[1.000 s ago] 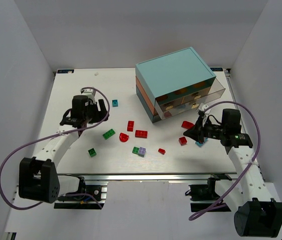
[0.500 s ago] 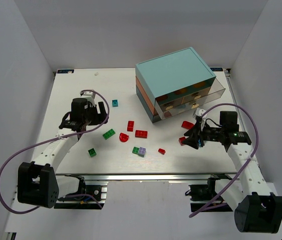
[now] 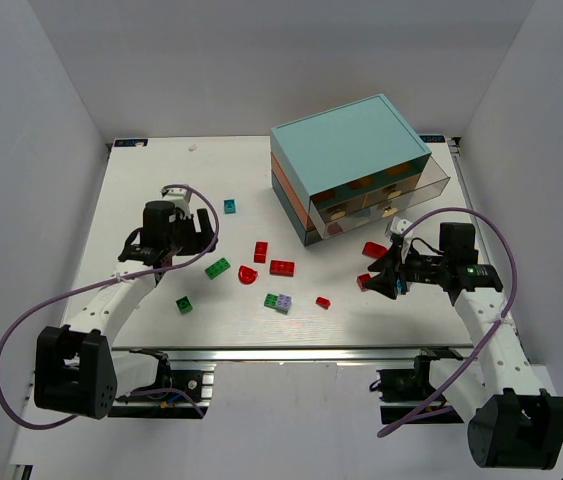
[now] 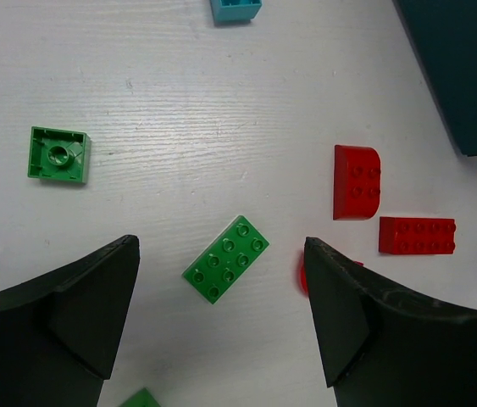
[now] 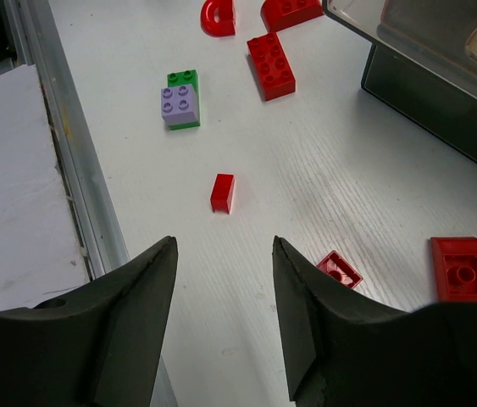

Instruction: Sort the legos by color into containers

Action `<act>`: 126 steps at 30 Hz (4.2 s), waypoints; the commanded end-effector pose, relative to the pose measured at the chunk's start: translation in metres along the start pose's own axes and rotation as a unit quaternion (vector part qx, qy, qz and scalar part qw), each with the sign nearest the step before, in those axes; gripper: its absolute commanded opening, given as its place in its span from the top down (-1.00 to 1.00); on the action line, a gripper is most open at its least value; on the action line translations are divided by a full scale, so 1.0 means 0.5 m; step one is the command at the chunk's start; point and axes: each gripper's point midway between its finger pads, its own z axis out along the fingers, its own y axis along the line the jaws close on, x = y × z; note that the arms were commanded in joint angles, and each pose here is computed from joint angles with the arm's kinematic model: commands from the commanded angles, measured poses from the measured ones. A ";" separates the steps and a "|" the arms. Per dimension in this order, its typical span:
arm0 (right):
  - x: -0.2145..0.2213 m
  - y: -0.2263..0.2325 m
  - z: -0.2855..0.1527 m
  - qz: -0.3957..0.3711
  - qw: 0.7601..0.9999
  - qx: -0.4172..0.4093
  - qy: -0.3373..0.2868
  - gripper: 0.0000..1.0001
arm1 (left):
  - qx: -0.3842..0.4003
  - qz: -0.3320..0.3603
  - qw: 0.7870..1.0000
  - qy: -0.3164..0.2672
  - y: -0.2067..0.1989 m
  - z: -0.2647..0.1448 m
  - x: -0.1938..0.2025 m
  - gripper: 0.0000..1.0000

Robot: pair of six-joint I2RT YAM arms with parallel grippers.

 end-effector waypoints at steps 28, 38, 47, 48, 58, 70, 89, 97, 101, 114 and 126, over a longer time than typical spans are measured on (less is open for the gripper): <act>-0.041 0.003 -0.018 -0.031 0.999 0.029 -0.021 -0.03 | -0.035 0.007 0.999 -0.005 -0.020 0.132 -0.191 -0.68; -0.049 -0.018 -0.025 -0.026 0.997 0.067 -0.022 -0.04 | -0.107 0.014 0.994 0.036 -0.022 0.273 -0.138 -0.66; -0.045 -0.026 -0.026 -0.027 0.996 0.078 -0.017 -0.06 | -0.128 0.029 0.990 0.043 -0.040 0.348 -0.109 -0.67; -0.046 -0.026 -0.026 -0.028 0.996 0.079 -0.017 -0.06 | -0.129 0.035 0.990 0.045 -0.047 0.354 -0.103 -0.68; -0.042 -0.034 -0.027 -0.029 0.996 0.087 -0.014 -0.05 | -0.167 0.042 0.984 0.050 -0.018 0.402 -0.090 -0.57; -0.035 -0.043 -0.027 -0.028 0.995 0.097 -0.010 -0.05 | -0.134 0.037 0.990 0.030 -0.042 0.378 -0.110 0.88; -0.020 -0.103 -0.036 -0.019 0.986 0.168 0.005 1.00 | 0.294 0.080 0.946 -0.114 -0.416 -0.088 -0.210 1.00; -0.021 -0.115 -0.043 -0.017 0.982 0.190 0.001 1.00 | 0.331 0.137 0.928 -0.099 -0.549 -0.109 -0.194 1.00; -0.024 -0.115 -0.044 -0.020 0.981 0.191 0.000 1.00 | 0.320 0.153 0.930 -0.095 -0.589 -0.093 -0.186 1.00; -0.030 -0.107 -0.045 -0.025 0.982 0.185 -0.006 1.00 | 0.249 0.178 0.945 -0.111 -0.666 -0.012 -0.204 0.91; -0.028 -0.109 -0.045 -0.020 0.982 0.186 -0.005 0.34 | 0.244 0.170 0.946 -0.130 -0.677 -0.022 -0.240 -0.27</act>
